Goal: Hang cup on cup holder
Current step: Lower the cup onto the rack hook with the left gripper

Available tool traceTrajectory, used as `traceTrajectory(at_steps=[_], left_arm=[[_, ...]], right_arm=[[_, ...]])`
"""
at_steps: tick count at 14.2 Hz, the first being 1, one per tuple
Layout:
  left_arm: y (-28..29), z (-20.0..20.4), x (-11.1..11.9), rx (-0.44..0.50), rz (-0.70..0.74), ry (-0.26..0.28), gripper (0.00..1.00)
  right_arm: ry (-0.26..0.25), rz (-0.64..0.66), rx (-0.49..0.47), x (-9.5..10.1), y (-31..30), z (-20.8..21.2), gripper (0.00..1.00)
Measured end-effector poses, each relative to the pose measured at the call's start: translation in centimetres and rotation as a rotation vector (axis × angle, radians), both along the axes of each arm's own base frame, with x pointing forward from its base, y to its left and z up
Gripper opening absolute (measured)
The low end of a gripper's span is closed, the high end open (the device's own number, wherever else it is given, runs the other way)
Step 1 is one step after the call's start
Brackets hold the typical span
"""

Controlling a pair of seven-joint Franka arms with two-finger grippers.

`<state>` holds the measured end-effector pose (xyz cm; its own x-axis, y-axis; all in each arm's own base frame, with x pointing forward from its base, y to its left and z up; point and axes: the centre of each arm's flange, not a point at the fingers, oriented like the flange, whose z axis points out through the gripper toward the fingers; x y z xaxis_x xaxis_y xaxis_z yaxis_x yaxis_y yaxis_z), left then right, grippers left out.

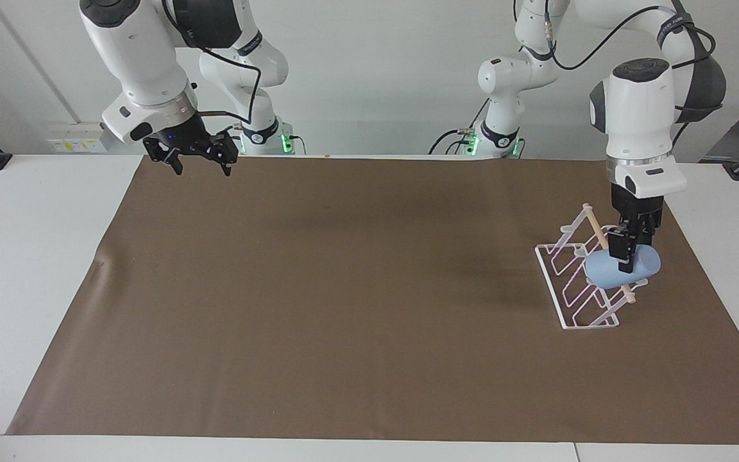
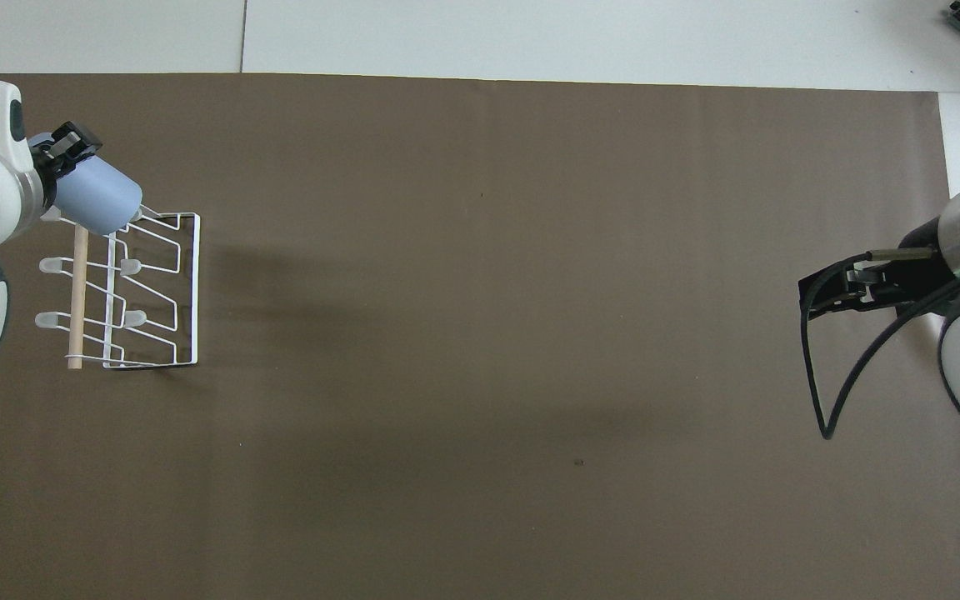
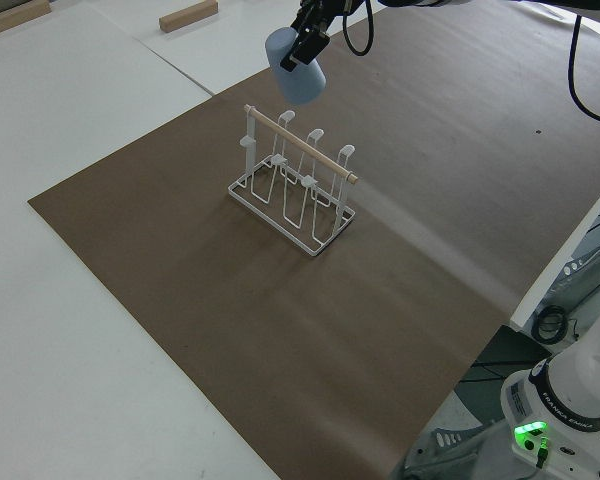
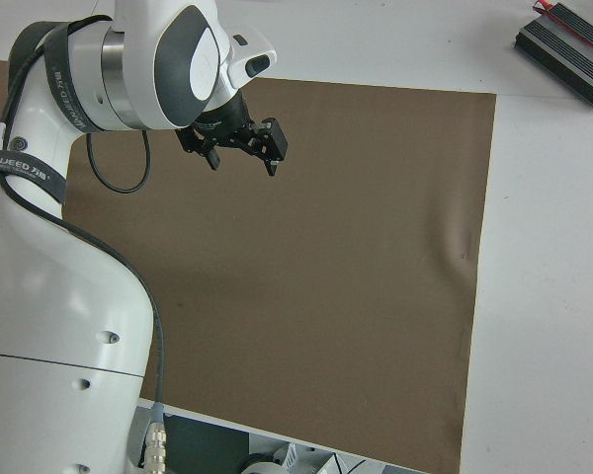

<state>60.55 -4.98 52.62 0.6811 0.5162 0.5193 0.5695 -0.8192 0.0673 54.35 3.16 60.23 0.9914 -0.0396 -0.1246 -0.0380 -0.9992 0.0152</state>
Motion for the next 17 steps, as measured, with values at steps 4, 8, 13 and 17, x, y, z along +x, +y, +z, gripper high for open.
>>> traceTrajectory(at_steps=[4, 8, 13, 17], left_arm=[[-0.3, -0.8, 0.1, -0.007, 0.004, 0.004, 0.72], [-0.5, -2.7, -0.3, 0.002, -0.015, 0.017, 0.72], [-0.6, -4.4, -0.9, 0.021, -0.029, 0.039, 0.72], [-0.7, -4.9, -1.3, 0.027, -0.035, 0.045, 0.71]], right_arm=[[-0.063, -0.085, 0.012, 1.2, -4.2, -0.1, 1.0], [-0.083, -0.109, 0.011, 1.5, -5.4, 0.0, 1.0], [-0.089, -0.116, 0.011, 1.7, -5.7, -0.3, 1.0], [-0.089, -0.12, 0.01, 1.7, -5.9, -0.3, 1.0]])
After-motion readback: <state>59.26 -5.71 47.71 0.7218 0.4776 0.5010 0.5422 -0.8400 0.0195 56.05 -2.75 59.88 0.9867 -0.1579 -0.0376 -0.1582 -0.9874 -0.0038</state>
